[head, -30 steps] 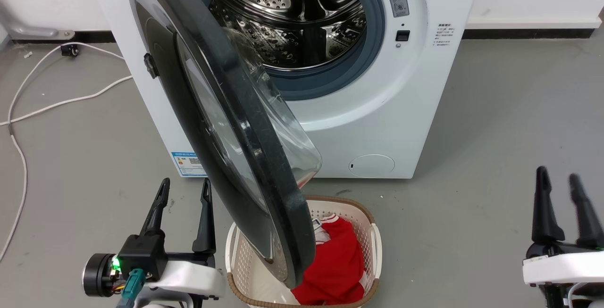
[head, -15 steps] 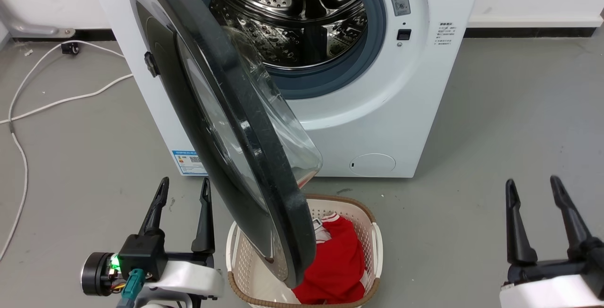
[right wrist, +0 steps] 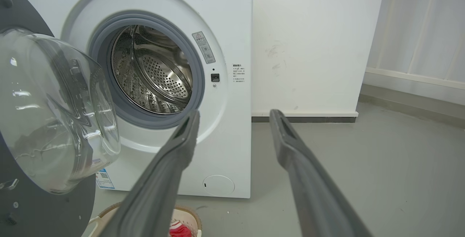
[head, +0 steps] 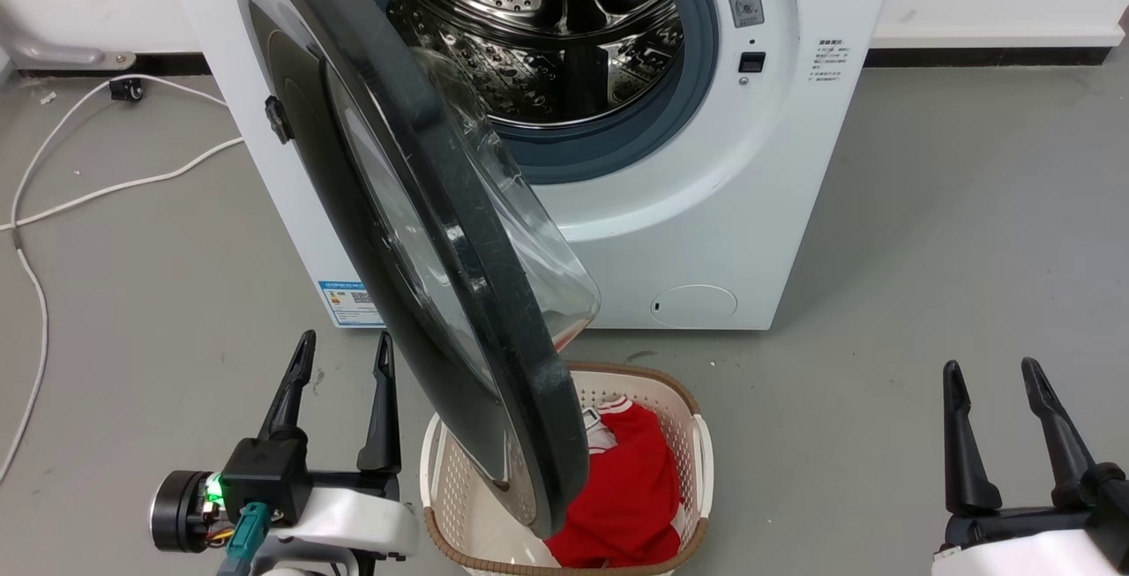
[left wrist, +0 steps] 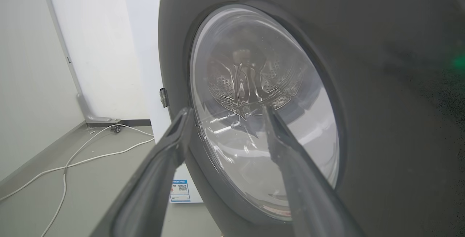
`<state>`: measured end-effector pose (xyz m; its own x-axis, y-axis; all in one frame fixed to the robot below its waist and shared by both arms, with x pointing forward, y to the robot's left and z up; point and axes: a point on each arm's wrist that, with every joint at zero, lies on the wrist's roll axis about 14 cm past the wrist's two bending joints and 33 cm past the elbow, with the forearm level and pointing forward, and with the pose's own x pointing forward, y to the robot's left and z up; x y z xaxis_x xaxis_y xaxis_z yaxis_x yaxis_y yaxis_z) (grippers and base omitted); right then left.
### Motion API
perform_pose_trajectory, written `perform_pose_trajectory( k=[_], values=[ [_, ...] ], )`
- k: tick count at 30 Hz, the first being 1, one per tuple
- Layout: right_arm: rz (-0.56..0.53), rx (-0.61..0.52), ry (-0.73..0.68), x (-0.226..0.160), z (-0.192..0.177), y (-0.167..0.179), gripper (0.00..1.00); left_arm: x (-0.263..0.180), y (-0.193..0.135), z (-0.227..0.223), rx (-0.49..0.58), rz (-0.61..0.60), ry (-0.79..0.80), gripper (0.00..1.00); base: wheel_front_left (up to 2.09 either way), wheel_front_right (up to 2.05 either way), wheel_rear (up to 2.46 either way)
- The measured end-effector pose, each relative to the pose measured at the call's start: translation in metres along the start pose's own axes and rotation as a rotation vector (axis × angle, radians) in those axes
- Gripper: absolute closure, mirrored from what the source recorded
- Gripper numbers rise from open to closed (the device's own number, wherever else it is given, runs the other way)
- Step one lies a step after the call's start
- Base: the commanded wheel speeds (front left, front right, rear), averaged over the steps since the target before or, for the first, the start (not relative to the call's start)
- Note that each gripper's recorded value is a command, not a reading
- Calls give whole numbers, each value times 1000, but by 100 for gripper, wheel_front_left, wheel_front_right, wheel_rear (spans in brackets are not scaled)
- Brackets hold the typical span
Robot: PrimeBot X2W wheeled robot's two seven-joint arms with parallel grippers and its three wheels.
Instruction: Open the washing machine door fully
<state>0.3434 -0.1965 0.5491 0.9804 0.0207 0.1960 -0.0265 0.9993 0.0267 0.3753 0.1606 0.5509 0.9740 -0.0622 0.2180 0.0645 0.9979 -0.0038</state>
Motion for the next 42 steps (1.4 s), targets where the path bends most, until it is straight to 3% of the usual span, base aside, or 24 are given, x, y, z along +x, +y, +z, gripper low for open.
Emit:
perform_pose_trajectory(
  k=[6,7,9,24,35,42],
  values=[
    [-4,2,2,0,-1,-1,0,0,0,-1,0,-1,2,0,0,0,0],
    [-5,5,2,0,-1,-1,0,0,-1,-1,0,-2,2,45,0,0,0],
    [-6,6,2,0,-1,-2,0,0,0,0,0,-2,1,100,0,0,0],
    [-10,21,1,-1,-1,-2,0,6,0,22,6,-3,-71,100,0,0,0],
    [-8,27,7,-1,-3,-2,0,20,-3,115,46,-11,-366,100,0,0,0],
    [-17,31,12,-1,-5,-4,0,11,-24,193,61,-61,-625,100,0,0,0]
  ],
)
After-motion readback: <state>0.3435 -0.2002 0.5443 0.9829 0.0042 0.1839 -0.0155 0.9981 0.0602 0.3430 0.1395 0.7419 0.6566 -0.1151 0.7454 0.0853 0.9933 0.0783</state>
